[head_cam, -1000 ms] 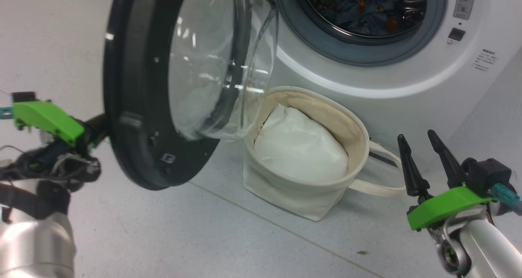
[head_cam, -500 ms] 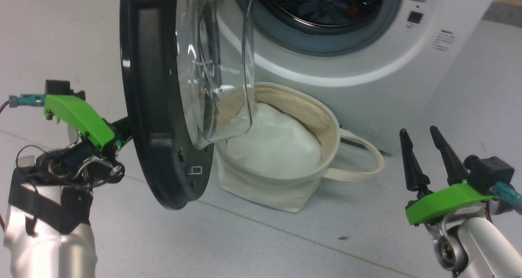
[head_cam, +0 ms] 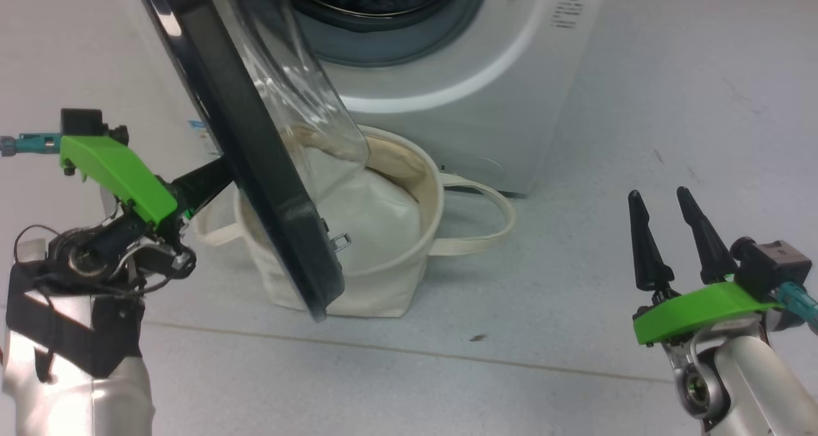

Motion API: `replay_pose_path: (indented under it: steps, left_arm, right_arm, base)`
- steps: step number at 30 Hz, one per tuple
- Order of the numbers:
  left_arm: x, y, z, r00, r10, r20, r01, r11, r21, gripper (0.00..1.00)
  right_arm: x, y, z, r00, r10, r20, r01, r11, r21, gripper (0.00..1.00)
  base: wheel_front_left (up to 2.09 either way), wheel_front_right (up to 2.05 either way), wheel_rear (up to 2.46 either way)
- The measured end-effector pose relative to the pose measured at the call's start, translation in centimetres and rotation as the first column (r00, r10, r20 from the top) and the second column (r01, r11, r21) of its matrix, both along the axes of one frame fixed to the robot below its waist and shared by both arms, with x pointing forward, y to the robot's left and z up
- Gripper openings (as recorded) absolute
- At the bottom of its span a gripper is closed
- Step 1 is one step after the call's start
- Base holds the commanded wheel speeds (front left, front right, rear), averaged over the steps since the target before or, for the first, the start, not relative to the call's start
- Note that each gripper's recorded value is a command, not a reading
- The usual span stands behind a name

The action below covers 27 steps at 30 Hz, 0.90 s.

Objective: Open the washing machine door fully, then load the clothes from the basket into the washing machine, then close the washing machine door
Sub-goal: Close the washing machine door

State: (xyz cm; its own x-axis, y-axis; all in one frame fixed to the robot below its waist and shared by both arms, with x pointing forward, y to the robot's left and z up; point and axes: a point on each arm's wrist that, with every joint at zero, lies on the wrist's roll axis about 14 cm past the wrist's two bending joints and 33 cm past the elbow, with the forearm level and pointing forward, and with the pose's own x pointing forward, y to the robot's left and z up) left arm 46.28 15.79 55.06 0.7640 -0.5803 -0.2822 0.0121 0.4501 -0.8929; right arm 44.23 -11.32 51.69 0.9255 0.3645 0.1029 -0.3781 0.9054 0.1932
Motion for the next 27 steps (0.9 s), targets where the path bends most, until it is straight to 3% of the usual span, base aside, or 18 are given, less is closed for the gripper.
replay_pose_path:
  steps: [17, 27]
  left_arm:
    - [5.7, -8.3, -1.0, 0.999, -0.018, 0.051, 0.023, 0.995, -0.093, 0.0]
    - [9.4, -12.5, -1.9, 0.999, -0.006, 0.038, 0.011, 0.992, -0.126, 0.0]
  right_arm:
    - [-3.1, -7.3, 0.2, 0.979, -0.206, -0.003, 0.206, 0.978, -0.017, 1.0]
    - [-5.9, -12.2, 0.2, 0.938, -0.348, -0.01, 0.347, 0.937, -0.039, 1.0]
  base:
    - [0.0, 0.0, 0.0]
    - [0.0, 0.0, 0.0]
